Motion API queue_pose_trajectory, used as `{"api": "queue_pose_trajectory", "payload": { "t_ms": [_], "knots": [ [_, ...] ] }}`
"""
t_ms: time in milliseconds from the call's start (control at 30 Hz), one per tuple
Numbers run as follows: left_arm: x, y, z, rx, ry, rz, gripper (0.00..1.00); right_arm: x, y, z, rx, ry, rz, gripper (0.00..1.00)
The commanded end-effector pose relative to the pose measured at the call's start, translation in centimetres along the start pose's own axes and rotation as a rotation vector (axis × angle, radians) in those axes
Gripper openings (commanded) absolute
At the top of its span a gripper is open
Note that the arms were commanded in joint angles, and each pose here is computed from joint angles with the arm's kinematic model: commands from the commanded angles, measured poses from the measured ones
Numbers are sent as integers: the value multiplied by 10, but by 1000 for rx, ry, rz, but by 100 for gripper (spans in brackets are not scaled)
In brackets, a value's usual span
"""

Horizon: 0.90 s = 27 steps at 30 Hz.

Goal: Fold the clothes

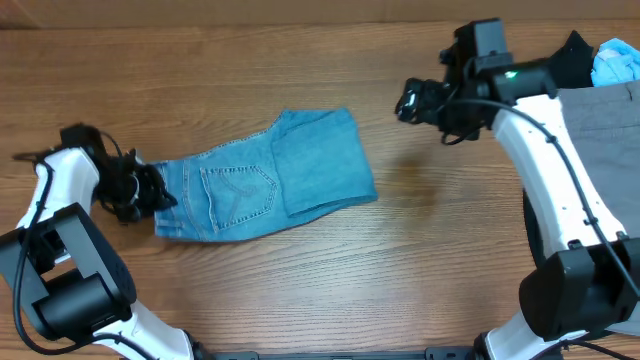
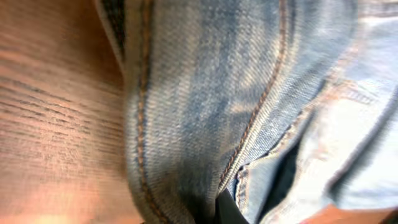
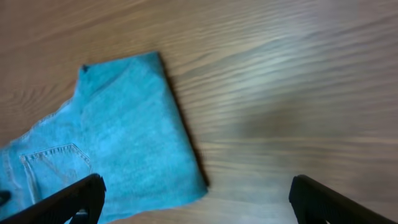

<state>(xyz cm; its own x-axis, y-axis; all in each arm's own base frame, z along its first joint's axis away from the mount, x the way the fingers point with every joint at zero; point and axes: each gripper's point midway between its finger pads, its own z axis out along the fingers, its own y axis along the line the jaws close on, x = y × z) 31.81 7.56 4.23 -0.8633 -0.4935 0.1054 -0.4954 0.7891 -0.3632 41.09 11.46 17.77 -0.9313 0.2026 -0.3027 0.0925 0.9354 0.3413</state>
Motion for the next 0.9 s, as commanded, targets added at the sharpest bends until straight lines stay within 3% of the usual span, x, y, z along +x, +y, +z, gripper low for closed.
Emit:
{"api": "queue_pose_trajectory", "payload": {
  "t_ms": [0, 233, 600, 867],
  "knots": [
    [-21, -47, -31, 31, -57, 90, 4, 27, 21, 27, -54, 63, -53, 99],
    [-5, -148, -54, 17, -74, 328, 4, 71, 35, 83, -81, 120, -66, 100],
    [72, -277, -7, 71, -74, 713, 4, 107, 15, 136, -51, 240, -28, 100],
    [112, -326, 10, 109, -116, 860, 4, 124, -1, 166, -10, 315, -6, 100]
  ]
}}
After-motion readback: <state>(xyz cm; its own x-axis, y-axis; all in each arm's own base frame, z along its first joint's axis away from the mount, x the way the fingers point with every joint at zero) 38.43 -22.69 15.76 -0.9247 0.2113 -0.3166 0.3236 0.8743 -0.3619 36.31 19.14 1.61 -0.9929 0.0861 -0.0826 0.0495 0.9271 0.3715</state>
